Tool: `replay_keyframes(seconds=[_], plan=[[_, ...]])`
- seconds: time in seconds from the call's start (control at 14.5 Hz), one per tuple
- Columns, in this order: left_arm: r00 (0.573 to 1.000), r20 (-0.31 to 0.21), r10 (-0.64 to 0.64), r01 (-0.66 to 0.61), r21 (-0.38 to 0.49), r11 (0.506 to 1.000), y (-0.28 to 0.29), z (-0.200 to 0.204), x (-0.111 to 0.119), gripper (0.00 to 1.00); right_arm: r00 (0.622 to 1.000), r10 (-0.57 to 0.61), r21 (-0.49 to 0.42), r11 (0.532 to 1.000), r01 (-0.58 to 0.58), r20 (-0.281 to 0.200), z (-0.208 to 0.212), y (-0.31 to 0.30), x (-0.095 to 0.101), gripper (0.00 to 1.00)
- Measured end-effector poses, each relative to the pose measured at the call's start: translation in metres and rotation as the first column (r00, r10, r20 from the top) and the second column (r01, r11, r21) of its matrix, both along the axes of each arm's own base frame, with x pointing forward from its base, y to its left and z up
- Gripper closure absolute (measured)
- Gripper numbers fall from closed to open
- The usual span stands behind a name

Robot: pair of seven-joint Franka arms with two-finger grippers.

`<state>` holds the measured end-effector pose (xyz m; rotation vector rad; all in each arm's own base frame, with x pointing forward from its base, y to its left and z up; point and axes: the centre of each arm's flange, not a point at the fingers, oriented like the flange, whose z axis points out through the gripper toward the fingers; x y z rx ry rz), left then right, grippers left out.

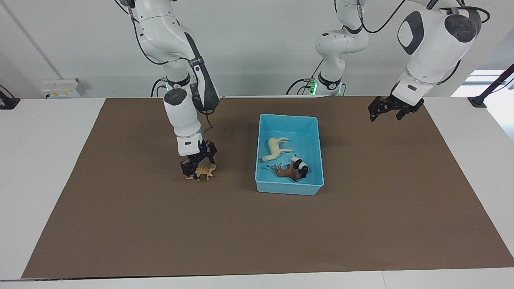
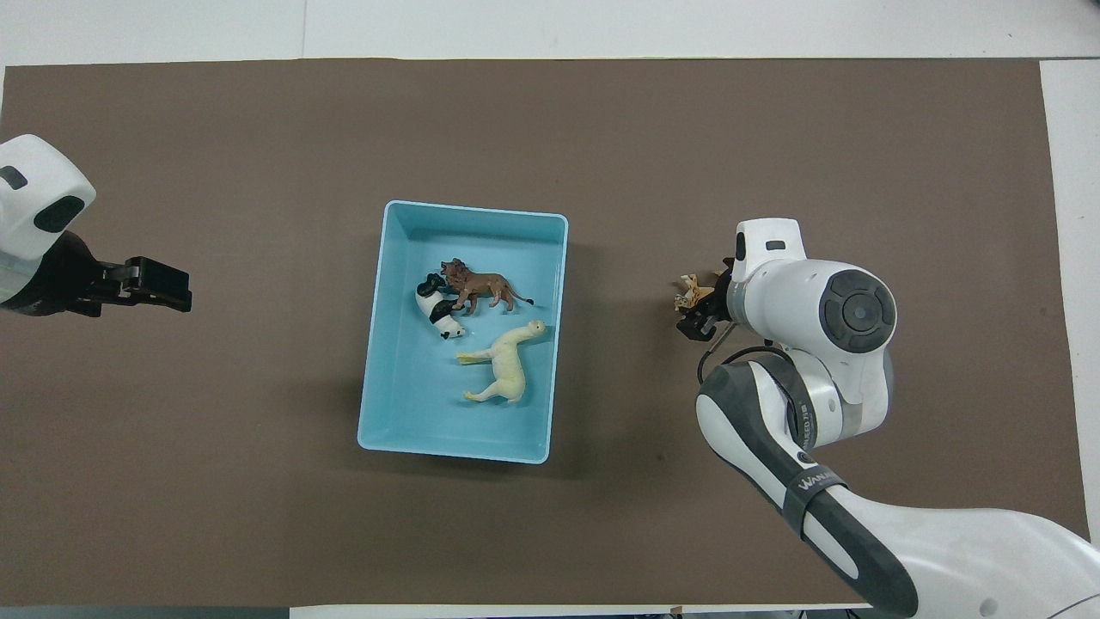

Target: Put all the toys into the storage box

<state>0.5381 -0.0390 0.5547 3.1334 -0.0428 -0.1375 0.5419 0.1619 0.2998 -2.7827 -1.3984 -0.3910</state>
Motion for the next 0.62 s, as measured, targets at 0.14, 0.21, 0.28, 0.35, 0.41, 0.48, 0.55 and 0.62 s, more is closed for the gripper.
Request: replay_keyframes(seconds=[0.14,0.21,0.28,0.35,0.41,0.48,0.55,0.62], plan=[[1.000,0.000,0.000,0.000,0.000,1.000,0.000,0.000,0.000,0.00,0.998,0.066,-0.018,0.998,-0.066,-0.006,-0.005,-0.001,-0.004,0.00],[1.000,0.000,0.000,0.000,0.000,1.000,0.000,0.000,0.000,0.00,0.995,0.095,-0.027,0.995,-0.095,-0.014,-0.010,-0.002,-0.008,0.00],[1.000,0.000,0.000,0.000,0.000,1.000,0.000,0.000,0.000,0.00,0.992,0.125,-0.035,0.991,-0.126,-0.021,-0.014,-0.003,-0.011,0.00],[1.000,0.000,0.000,0.000,0.000,1.000,0.000,0.000,0.000,0.00,0.989,0.148,-0.041,0.988,-0.149,-0.027,-0.017,-0.004,-0.014,0.00],[1.000,0.000,0.000,0.000,0.000,1.000,0.000,0.000,0.000,0.00,0.986,0.166,-0.045,0.985,-0.167,-0.032,-0.020,-0.005,-0.016,0.00],[1.000,0.000,0.000,0.000,0.000,1.000,0.000,0.000,0.000,0.00,0.983,0.180,-0.049,0.982,-0.181,-0.035,-0.022,-0.006,-0.017,0.00],[1.000,-0.001,0.000,0.000,0.000,1.000,0.000,0.000,0.000,0.00,0.981,0.189,-0.052,0.980,-0.191,-0.034,-0.022,-0.007,-0.018,0.00],[1.000,-0.001,0.000,0.000,0.000,1.000,0.000,0.000,0.000,0.00,0.981,0.193,-0.053,0.980,-0.194,-0.026,-0.021,-0.009,-0.017,0.06]])
